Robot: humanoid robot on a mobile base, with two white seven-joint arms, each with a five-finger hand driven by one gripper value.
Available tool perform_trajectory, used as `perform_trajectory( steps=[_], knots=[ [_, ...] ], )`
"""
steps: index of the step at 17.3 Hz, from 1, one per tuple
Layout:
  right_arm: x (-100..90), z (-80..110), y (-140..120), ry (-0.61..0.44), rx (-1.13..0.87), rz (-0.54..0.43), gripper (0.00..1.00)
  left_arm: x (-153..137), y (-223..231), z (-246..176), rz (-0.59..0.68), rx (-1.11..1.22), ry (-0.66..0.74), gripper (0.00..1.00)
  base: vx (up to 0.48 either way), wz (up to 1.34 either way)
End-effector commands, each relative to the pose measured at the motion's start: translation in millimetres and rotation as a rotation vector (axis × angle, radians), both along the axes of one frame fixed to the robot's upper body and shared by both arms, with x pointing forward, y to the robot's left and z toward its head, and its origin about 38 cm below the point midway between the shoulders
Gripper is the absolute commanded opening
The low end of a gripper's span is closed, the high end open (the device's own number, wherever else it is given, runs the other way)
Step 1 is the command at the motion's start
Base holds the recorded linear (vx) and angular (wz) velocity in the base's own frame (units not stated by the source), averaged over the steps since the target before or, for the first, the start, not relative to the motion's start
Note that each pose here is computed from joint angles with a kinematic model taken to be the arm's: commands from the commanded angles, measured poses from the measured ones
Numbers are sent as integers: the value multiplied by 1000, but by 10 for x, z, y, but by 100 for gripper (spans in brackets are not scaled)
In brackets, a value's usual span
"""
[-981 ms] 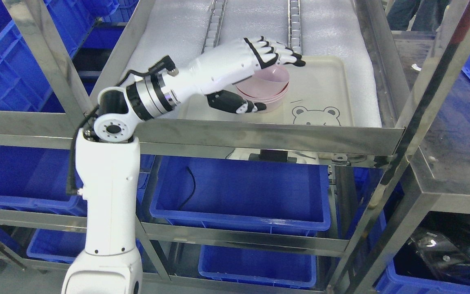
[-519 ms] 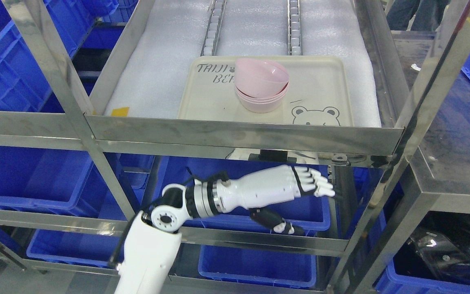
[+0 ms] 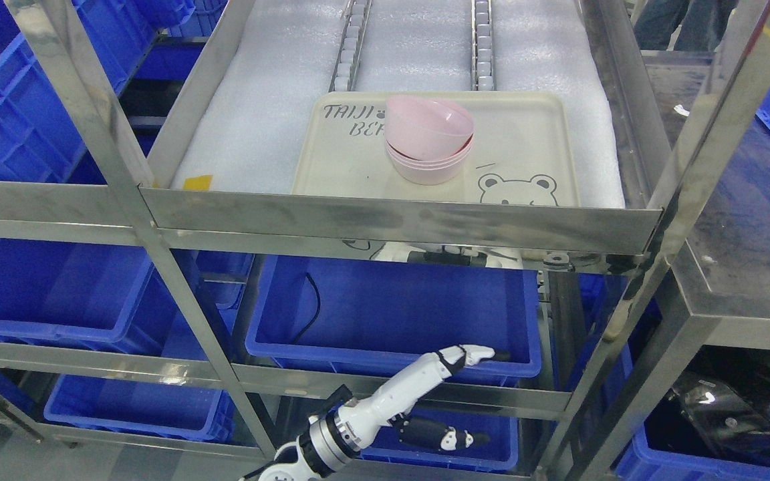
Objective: Stack pink IKEA bowl on shelf middle layer
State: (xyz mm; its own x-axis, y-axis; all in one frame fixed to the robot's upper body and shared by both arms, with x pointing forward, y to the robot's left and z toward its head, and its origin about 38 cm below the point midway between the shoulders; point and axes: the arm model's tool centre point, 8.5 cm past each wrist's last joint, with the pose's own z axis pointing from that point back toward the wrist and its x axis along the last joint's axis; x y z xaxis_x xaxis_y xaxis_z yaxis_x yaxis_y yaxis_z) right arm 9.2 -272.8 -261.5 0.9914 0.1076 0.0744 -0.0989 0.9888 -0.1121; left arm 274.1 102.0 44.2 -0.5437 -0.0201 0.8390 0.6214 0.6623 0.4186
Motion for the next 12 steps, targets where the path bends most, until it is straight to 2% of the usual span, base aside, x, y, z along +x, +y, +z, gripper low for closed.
perform_trajectory(
  steps=[1,2,4,7,10,12],
  knots=[
    [-79,8,-110,5,-17,0,100,-148,590,-538,511,-161,211,85,0,0],
    [-79,8,-110,5,-17,0,100,-73,639,-517,595,-169,244,85,0,0],
    [-79,8,-110,5,-17,0,100,55,670,-446,653,-191,324,86,0,0],
    [-79,8,-110,5,-17,0,100,266,705,-381,705,-211,452,86,0,0],
    [-79,8,-110,5,-17,0,100,358,672,-232,695,-216,443,87,0,0],
    [-79,8,-110,5,-17,0,100,449,669,-129,688,-233,403,100,0,0]
  ],
)
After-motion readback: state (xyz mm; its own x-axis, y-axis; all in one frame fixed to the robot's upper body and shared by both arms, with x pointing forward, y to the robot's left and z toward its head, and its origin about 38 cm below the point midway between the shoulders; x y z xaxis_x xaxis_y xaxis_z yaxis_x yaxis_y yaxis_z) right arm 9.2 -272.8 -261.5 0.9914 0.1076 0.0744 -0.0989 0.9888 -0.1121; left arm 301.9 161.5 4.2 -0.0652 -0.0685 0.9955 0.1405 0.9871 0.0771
